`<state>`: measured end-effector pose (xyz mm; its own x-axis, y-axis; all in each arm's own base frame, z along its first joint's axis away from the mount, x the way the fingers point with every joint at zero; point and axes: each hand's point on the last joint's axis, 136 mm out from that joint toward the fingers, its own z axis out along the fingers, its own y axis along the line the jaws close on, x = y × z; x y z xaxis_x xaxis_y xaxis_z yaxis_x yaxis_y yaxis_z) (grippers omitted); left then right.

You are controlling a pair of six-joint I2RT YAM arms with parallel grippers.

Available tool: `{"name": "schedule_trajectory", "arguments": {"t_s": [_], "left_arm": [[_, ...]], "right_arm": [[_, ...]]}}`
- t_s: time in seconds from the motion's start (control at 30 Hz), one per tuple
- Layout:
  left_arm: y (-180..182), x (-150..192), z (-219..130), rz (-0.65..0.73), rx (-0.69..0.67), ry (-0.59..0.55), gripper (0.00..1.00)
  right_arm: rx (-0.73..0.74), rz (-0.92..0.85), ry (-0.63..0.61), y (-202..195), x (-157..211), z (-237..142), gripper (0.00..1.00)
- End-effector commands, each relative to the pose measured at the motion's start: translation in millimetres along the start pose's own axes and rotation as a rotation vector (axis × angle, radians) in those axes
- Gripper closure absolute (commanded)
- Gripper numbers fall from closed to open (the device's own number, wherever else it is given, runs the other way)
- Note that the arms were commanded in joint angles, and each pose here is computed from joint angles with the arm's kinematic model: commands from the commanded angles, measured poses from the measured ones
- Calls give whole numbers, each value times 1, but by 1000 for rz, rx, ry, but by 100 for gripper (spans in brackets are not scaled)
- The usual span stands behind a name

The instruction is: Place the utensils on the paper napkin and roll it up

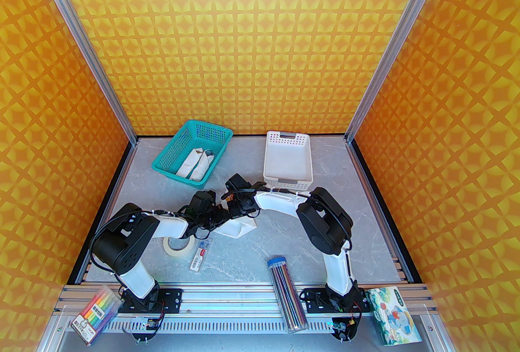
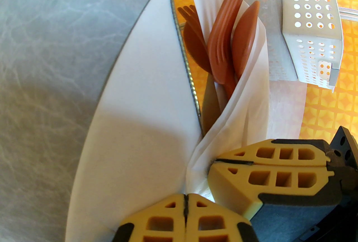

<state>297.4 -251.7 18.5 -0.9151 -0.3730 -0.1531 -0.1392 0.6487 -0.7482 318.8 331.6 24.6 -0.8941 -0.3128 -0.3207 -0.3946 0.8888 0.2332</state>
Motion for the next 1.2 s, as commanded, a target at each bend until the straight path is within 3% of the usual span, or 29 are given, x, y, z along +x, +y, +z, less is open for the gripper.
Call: {"name": "schedule_trajectory", "arguments": {"t_s": [0.0, 0.23, 0.6, 0.73, 1.17], "left_arm": [[39, 16, 2, -59, -133, 51, 100], [37, 15, 2, -54, -131, 49, 100], [36, 14, 3, -49, -128, 48, 100], [36, 14, 3, -49, -128, 48, 100], [31, 12, -1, -43, -124, 45, 100]], "right_arm": [[44, 8, 6, -16, 1, -12, 99], [-160, 46, -58, 8, -7, -47, 99], [-494, 100, -42, 17, 40, -62, 100], [-543, 113, -25, 21, 48, -56, 100], [-466, 117, 8, 7, 54, -28, 100]]}}
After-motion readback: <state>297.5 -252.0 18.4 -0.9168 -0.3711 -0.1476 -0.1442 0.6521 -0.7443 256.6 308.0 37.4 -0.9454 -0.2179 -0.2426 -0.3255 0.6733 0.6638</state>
